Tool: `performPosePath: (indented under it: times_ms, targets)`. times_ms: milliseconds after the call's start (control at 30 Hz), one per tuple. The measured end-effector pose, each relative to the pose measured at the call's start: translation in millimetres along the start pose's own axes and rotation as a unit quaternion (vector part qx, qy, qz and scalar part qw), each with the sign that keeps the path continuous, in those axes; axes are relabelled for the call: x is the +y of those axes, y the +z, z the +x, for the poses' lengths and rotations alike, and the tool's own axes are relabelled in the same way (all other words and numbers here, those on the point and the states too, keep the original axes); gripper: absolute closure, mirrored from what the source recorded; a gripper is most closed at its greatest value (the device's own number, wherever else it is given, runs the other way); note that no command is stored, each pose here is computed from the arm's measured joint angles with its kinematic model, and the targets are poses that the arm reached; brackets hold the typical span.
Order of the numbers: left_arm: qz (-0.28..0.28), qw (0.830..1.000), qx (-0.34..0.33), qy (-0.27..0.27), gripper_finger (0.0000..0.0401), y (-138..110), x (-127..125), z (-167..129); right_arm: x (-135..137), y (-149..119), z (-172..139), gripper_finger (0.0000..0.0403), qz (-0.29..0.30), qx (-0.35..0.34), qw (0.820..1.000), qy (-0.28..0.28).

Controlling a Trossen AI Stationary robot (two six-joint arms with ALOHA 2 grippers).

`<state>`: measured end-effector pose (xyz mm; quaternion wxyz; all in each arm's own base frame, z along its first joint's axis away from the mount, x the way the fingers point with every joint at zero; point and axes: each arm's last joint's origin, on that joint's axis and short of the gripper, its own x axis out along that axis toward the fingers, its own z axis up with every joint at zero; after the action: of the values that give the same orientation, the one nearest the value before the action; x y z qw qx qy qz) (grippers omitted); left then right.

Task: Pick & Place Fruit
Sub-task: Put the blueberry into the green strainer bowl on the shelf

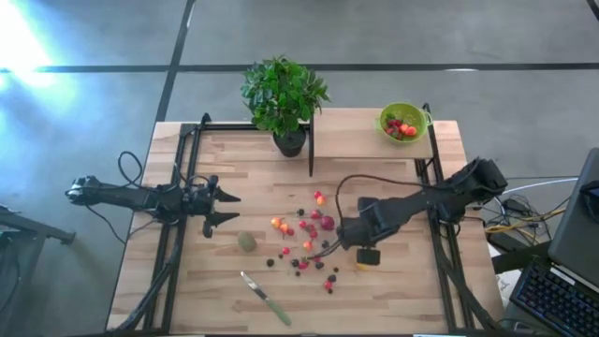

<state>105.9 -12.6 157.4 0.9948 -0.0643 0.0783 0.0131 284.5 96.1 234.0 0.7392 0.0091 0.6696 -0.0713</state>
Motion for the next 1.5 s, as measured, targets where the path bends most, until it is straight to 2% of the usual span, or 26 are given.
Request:
performPosePath:
  times_ms: [233,433,767,1000,1500]
  targets:
    - [0.000,1.000,0.000,0.000,0.0172,0,0,0,3,-8,15,0.0275,0.020,-0.027,0.999,-0.007]
    - [0.000,1.000,0.000,0.000,0.0172,0,0,0,1,-17,41,0.0204,0.032,-0.040,0.999,0.001]
    - [0.000,1.000,0.000,0.000,0.0172,0,0,0,1,-26,68,0.0137,0.035,-0.058,0.997,0.028]
    - [0.000,1.000,0.000,0.000,0.0172,0,0,0,0,-31,80,0.0132,0.037,-0.072,0.996,0.032]
    - [0.000,1.000,0.000,0.000,0.0172,0,0,0,-5,-38,97,0.0218,0.045,-0.084,0.995,0.038]
